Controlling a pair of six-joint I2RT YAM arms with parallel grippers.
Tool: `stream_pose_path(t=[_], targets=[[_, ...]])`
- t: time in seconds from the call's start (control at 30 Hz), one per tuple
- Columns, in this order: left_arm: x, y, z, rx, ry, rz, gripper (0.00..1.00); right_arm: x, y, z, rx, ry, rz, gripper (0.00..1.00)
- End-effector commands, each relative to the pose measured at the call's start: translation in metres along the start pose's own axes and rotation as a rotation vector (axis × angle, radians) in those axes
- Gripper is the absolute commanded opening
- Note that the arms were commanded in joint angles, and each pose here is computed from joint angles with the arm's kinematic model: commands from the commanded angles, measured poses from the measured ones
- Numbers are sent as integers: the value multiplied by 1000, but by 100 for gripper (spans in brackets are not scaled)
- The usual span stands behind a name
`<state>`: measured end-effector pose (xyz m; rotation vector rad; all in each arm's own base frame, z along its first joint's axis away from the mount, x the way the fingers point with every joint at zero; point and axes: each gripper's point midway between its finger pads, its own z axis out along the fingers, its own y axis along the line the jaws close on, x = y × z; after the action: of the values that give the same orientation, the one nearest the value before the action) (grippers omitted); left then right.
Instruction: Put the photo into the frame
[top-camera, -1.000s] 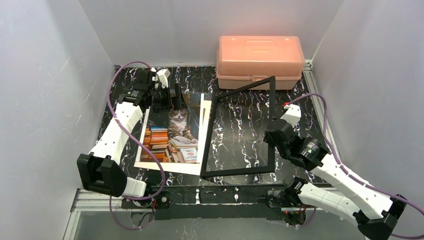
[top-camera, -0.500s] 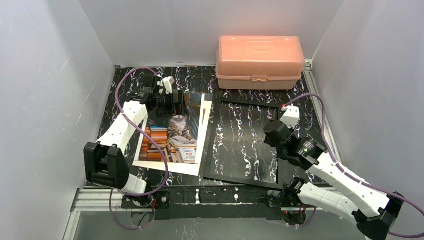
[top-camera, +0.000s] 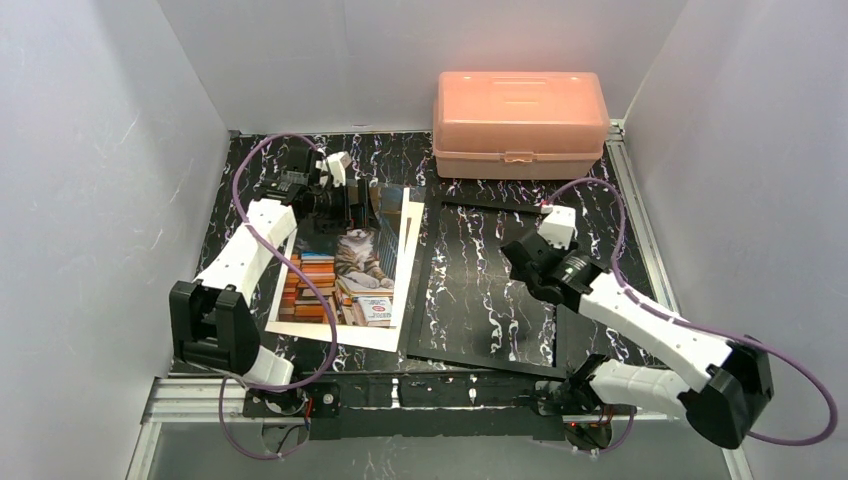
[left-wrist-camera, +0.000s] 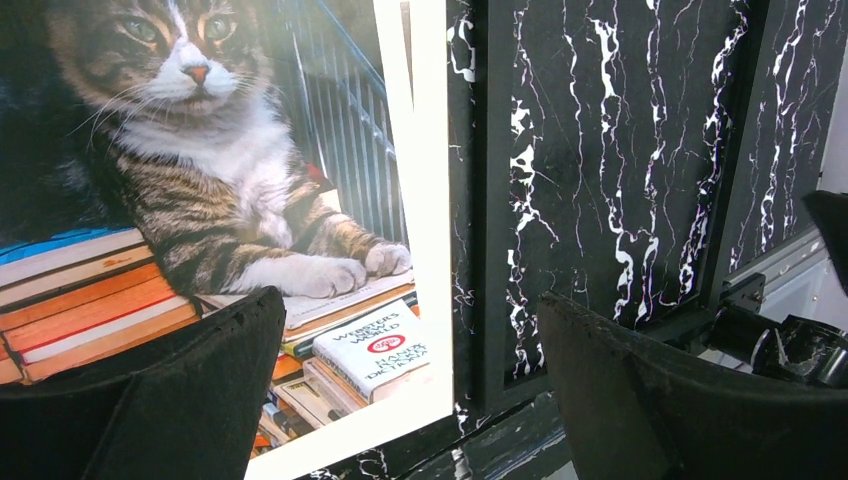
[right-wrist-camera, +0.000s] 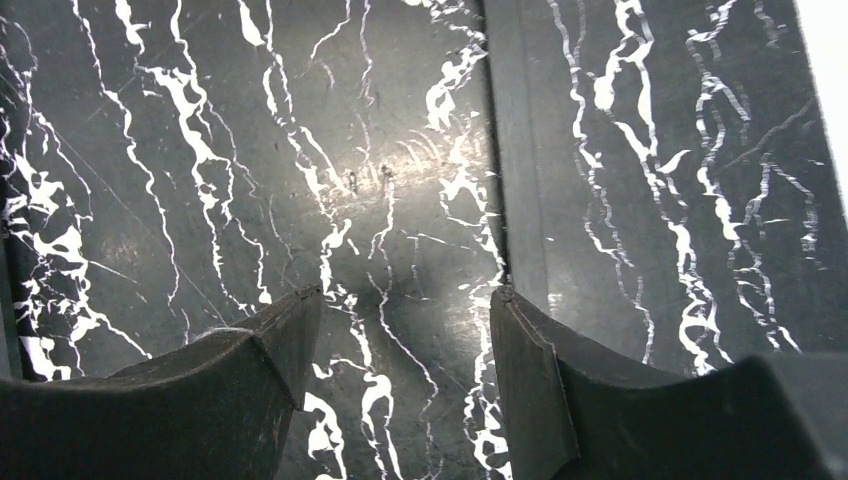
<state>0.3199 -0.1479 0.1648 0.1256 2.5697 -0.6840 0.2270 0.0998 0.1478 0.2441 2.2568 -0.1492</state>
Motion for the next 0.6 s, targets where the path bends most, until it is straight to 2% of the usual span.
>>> stream_pose_path(t=[0.0,0.2,0.37,0.57], targets=[[-6,-8,-8,31,15,5,96,-2,44,8,-131,51,25,72],[-10,-14,-15,55,14,-1,96,32,89,14,-281,178,24,75],[-13,-10,-18,60,14,-22,96,46,127,-2,-396,177,50,79],[-21,10,-27,50,7,-100,97,78,201,-10,-490,207,-11,83]])
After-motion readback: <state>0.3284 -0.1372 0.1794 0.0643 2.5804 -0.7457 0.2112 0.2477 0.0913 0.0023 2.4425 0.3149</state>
